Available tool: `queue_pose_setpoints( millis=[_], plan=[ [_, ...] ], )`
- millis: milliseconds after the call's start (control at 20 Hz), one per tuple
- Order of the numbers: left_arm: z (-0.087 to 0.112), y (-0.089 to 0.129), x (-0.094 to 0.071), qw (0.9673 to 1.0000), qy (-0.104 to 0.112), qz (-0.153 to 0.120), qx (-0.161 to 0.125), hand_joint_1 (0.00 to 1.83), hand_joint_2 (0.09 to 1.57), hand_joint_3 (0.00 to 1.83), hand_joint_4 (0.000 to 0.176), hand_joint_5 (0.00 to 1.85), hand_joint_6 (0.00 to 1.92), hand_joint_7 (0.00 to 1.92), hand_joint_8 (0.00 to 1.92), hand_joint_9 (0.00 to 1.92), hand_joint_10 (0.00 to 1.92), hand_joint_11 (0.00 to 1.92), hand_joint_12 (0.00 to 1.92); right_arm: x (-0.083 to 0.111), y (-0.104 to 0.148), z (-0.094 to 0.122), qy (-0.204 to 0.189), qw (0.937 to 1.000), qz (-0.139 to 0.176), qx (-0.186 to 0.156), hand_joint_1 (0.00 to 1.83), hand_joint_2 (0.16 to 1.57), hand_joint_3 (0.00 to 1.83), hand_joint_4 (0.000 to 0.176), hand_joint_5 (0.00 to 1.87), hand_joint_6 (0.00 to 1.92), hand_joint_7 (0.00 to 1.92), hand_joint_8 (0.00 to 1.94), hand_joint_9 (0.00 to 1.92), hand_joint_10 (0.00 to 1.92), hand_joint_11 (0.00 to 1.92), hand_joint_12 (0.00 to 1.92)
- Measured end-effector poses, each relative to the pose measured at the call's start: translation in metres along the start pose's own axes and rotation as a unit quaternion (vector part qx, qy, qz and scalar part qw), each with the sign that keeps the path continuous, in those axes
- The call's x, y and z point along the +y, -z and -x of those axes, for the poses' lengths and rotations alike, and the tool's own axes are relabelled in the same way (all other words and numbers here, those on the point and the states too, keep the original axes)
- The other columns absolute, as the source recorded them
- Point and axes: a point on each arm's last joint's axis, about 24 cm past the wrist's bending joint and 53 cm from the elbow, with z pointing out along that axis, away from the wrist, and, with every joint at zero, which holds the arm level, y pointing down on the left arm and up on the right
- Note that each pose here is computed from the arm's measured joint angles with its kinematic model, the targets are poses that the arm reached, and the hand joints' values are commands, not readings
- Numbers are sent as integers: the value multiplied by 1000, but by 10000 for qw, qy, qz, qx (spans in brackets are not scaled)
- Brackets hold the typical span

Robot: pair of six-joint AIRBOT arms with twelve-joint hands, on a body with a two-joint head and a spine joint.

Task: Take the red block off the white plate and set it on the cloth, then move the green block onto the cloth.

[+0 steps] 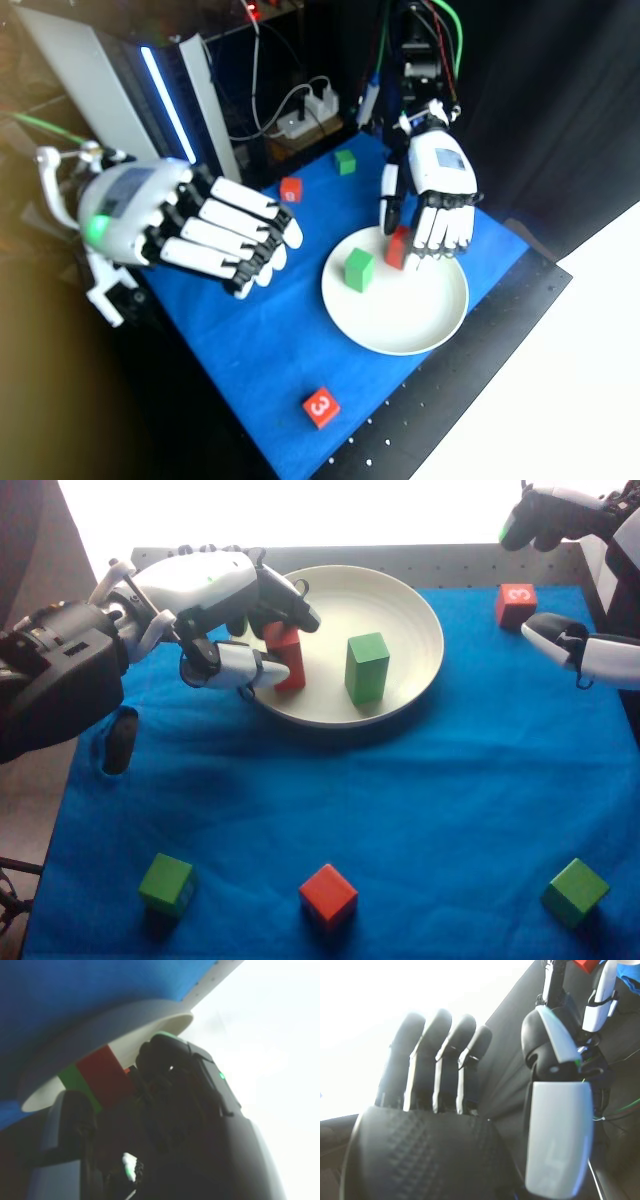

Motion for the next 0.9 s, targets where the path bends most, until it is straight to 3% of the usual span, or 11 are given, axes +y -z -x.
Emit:
queue_pose_setpoints(
  millis=[50, 100, 300, 400, 450, 550, 700, 750, 800, 900],
  plan=[
    [-1, 0, 0, 10000, -4, 2, 10, 1327, 1236, 0, 0, 571, 1355, 748, 1333, 842, 1454, 615, 1644, 0, 0, 0, -2, 10000, -6, 1, 1182, 883, 342, 0, 494, 1025, 554, 1199, 445, 1448, 277, 1871],
    [0, 0, 0, 10000, 8, 4, 7, 1330, 1258, 4, 0, 545, 1381, 754, 1398, 710, 1587, 480, 1740, 0, 0, 0, -3, 10000, -8, 1, 1191, 882, 328, 0, 514, 999, 573, 1182, 448, 1454, 264, 1891],
    [1, -1, 1, 10000, 59, 23, -28, 1334, 1248, 0, 0, 640, 1331, 749, 1390, 697, 1594, 421, 1815, 0, 0, 0, -4, 10000, -6, 0, 1178, 895, 324, 0, 519, 992, 593, 1189, 460, 1471, 271, 1904],
    [2, -1, 1, 10000, 78, 7, -56, 1343, 1226, 0, 0, 669, 1293, 766, 1329, 767, 1532, 606, 1703, 0, 0, 0, -4, 10000, -9, -2, 1202, 900, 303, 0, 520, 982, 583, 1212, 455, 1491, 261, 1893],
    [5, 0, -1, 9998, 145, -14, -96, 1340, 1233, 1, 0, 655, 1283, 737, 1390, 771, 1532, 651, 1696, 0, 0, 0, -4, 10000, -10, 0, 1179, 905, 291, 0, 524, 980, 590, 1201, 454, 1476, 238, 1898],
    [15, 9, -9, 9993, 224, -148, -248, 1338, 1239, 1, 0, 638, 1290, 718, 1409, 781, 1535, 697, 1658, -1, 0, 0, -4, 10000, -11, -1, 1185, 913, 275, 0, 510, 978, 557, 1196, 437, 1461, 233, 1878],
    [38, 32, -25, 9973, 153, -439, -561, 1335, 1225, 0, 0, 668, 1234, 778, 1365, 794, 1526, 675, 1655, 0, 0, 0, -4, 10000, -9, -2, 1192, 928, 230, 0, 521, 970, 561, 1169, 428, 1448, 224, 1873],
    [42, 38, -28, 9966, 123, -503, -641, 1335, 1236, 2, 0, 640, 1290, 771, 1378, 741, 1541, 648, 1629, -1, 0, 0, -5, 10000, -14, 0, 1212, 926, 222, 0, 519, 990, 548, 1210, 419, 1479, 235, 1884],
    [46, 49, -33, 9955, 83, -611, -725, 1338, 1205, 0, 0, 728, 1186, 846, 1272, 767, 1504, 603, 1658, 0, 0, 0, -8, 10000, -11, 0, 1216, 924, 229, 0, 490, 1051, 519, 1270, 412, 1496, 248, 1889],
    [45, 59, -42, 9945, 45, -734, -741, 1340, 1192, 0, 0, 756, 1159, 876, 1228, 781, 1464, 593, 1658, -1, 0, 0, -10, 10000, -20, -6, 1218, 922, 233, 0, 489, 1054, 521, 1275, 415, 1491, 250, 1876]
  ],
)
